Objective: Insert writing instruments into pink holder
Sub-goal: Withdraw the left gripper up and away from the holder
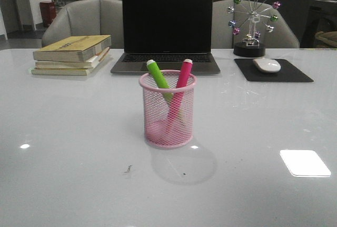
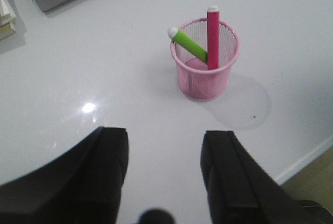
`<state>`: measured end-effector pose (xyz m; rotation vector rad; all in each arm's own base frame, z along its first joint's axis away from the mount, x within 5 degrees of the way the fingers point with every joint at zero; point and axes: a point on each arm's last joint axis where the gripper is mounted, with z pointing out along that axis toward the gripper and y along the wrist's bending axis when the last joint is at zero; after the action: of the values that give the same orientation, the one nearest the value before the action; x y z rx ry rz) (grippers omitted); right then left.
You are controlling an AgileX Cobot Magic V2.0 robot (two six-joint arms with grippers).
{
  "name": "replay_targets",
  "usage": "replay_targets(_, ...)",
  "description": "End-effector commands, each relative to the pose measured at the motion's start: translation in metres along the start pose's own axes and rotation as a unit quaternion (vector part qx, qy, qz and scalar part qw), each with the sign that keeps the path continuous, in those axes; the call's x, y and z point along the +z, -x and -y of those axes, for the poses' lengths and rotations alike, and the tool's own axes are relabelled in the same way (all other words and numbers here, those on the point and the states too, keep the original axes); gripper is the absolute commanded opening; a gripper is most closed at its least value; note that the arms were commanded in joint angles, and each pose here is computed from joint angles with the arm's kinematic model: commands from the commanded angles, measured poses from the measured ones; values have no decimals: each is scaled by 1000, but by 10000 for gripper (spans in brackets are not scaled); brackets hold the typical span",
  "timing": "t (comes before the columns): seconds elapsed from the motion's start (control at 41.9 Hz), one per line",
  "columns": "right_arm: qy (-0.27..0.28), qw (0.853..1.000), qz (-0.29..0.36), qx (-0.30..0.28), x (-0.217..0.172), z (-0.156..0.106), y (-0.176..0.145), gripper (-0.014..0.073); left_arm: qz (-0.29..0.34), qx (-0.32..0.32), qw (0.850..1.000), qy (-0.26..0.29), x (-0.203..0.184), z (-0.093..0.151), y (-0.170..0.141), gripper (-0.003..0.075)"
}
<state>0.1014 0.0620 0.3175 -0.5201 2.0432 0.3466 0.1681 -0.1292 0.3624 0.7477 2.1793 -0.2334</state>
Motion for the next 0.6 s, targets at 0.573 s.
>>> replay_targets(0.573, -1, 999, 51, -5, -5, 0, 14, 335, 20, -10, 1000, -13, -23, 1, -49, 238)
